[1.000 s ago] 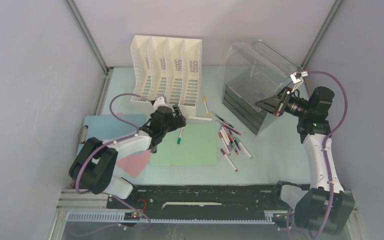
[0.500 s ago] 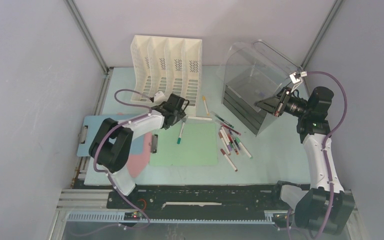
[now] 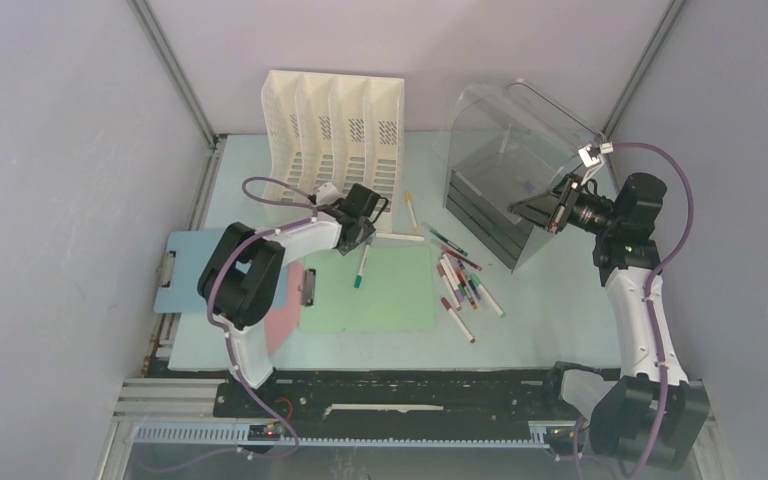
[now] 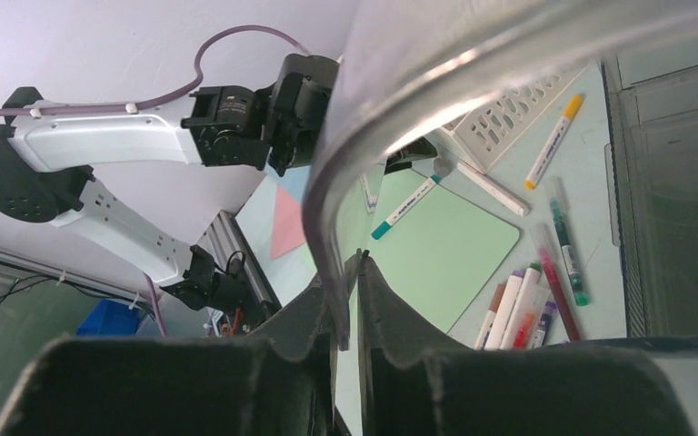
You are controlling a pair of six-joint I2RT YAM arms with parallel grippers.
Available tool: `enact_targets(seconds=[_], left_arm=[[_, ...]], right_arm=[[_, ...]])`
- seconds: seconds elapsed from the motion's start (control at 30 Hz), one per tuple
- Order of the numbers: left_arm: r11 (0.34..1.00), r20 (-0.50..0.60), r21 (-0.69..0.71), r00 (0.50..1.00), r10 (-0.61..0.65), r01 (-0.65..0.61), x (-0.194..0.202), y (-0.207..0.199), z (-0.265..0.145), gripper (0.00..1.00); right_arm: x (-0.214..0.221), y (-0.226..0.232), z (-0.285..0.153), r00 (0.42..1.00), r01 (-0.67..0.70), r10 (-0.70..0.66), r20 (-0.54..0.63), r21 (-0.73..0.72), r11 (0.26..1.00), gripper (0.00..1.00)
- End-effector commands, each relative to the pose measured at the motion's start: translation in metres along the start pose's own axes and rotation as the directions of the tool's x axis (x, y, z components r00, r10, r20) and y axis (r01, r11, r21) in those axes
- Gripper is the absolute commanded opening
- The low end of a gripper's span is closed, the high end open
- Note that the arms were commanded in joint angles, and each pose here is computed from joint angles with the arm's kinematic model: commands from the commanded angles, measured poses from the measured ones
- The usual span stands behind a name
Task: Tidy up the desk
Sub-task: Pick up the stationery from the center of the board.
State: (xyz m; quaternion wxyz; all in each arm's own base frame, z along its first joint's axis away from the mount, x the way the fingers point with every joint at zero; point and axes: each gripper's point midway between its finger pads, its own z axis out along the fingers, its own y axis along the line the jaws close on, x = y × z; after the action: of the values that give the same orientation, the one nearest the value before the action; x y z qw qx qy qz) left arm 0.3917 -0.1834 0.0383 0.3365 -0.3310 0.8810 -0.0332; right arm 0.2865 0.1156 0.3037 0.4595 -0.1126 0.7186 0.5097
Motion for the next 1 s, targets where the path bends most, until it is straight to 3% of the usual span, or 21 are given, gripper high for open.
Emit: enact_targets(seconds=[0.0,0.23,0.37,0.57,0.97], left_arm=[[1.000,0.031,-0.015,0.999,-0.023,0.023,-0.002,-0.006,0.005,0.58],[0.999,0.037,-0.033,0.999,0.005,-0.004,0.003,-0.004,0.013,0.50],[0.999,0.038,-0.039,0.999,0.013,-0.011,0.004,-0.003,0.015,0.38],[0.999,0.039,-0.044,0.999,0.024,-0.023,0.005,0.000,0.016,0.30],[0.993,0.143,0.106,0.989,0.045,-0.061,-0.018,-0.012,-0.021,0.14]], right_arm=[[0.004,0.027,0.001,0.998,-0.001,-0.005,-0.058,-0.100,0.995,0.17],[0.004,0.028,0.001,0.998,-0.003,-0.003,-0.061,-0.104,0.995,0.17],[0.005,0.028,0.001,0.998,-0.004,-0.003,-0.063,-0.106,0.994,0.17],[0.005,0.028,0.002,0.998,-0.005,-0.002,-0.065,-0.107,0.994,0.17],[0.005,0.029,0.001,0.998,-0.002,-0.005,-0.064,-0.108,0.994,0.17]])
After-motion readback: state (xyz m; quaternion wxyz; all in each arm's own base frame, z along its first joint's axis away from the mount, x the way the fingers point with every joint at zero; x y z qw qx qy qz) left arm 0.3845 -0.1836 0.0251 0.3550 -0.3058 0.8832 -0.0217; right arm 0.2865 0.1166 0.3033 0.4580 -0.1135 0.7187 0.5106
